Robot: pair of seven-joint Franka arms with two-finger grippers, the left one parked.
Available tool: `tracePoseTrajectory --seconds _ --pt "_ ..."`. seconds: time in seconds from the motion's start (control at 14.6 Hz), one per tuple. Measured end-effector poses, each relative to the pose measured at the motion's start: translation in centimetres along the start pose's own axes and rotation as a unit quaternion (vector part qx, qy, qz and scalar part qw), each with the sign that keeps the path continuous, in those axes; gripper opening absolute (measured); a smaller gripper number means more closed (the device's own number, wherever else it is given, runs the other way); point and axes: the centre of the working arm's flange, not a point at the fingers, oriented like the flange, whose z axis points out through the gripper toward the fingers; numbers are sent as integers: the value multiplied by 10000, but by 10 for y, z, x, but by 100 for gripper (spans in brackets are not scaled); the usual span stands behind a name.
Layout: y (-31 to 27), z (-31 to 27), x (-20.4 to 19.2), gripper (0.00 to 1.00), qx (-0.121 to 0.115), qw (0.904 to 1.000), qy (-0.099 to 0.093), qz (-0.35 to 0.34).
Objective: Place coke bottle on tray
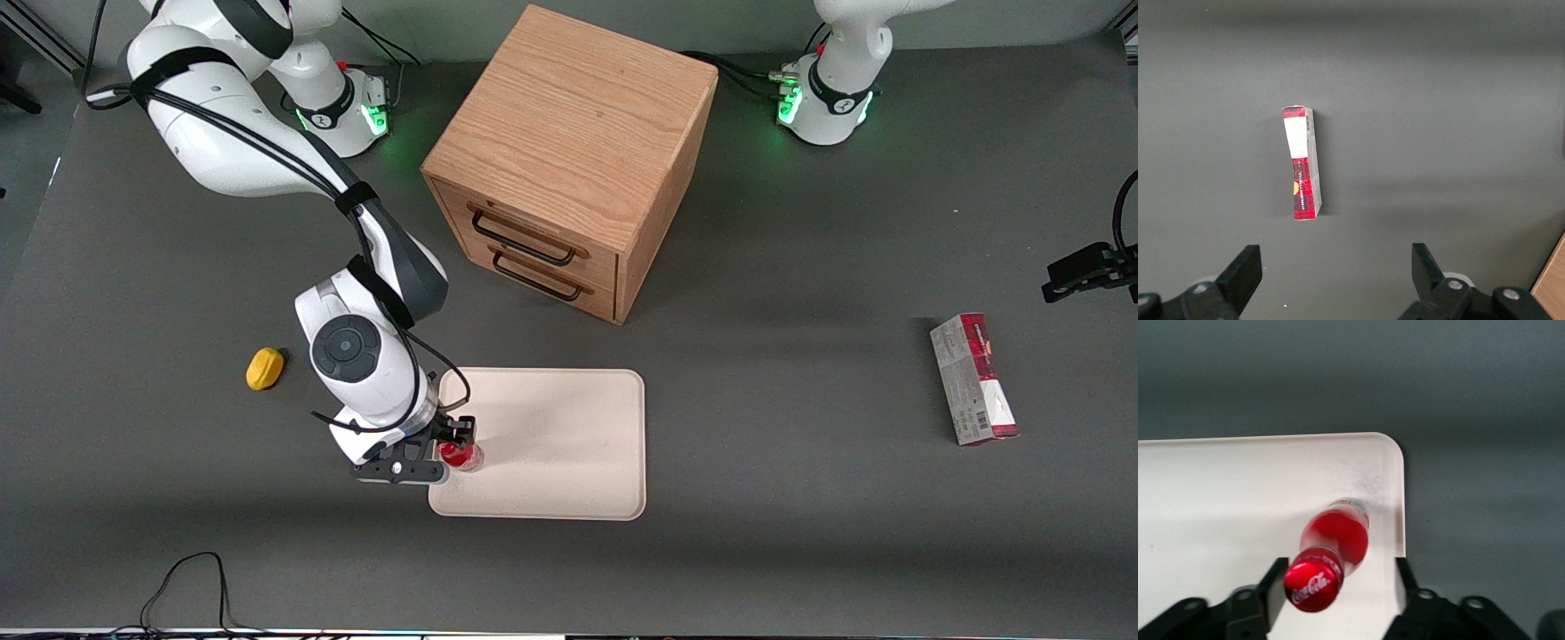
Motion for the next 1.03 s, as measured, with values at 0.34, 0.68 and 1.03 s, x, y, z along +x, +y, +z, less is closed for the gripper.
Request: tracePoseTrajectory --seconds 0.34,0.68,1.03 --pt "12 -23 10 100 -83 9997 188 -132" --pt "95 -126 16 100 -300 9968 -215 -716" --pt "211 -222 -17 100 -208 9962 -618 -571"
